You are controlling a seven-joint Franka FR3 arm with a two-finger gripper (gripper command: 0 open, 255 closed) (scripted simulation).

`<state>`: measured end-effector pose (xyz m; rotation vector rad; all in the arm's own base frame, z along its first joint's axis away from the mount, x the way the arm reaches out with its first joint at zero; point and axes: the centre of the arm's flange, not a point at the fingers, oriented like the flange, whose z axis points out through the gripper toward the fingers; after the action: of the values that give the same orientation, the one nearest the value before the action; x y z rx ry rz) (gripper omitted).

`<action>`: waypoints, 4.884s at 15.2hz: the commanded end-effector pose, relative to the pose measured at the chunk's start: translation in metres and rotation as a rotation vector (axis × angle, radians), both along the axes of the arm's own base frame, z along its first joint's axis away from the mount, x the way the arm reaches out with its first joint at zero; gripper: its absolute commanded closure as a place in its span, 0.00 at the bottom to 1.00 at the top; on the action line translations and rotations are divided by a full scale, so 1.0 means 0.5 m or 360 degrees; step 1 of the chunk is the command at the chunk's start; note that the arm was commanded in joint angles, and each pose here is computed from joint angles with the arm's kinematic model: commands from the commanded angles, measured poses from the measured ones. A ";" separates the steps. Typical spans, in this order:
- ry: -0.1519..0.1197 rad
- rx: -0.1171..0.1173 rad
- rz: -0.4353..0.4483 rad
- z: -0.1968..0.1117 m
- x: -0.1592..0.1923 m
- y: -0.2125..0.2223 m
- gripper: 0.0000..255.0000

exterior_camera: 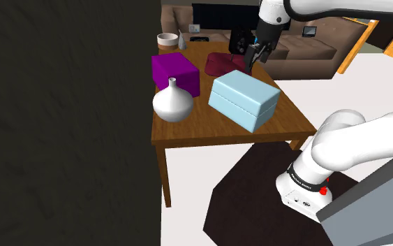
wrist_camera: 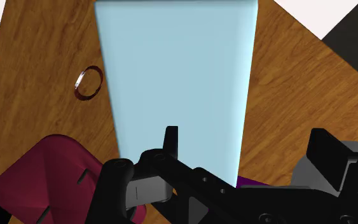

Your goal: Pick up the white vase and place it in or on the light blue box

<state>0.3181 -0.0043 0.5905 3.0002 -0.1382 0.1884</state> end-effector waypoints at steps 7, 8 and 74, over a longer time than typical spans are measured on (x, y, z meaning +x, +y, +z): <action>-0.0044 0.0056 0.0027 -0.041 0.110 0.085 0.00; -0.0051 0.0066 0.0032 -0.047 0.128 0.099 0.00; -0.0167 0.0216 0.0104 0.052 0.437 0.343 1.00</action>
<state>0.5371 0.1675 0.6102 3.1326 -0.0658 0.3561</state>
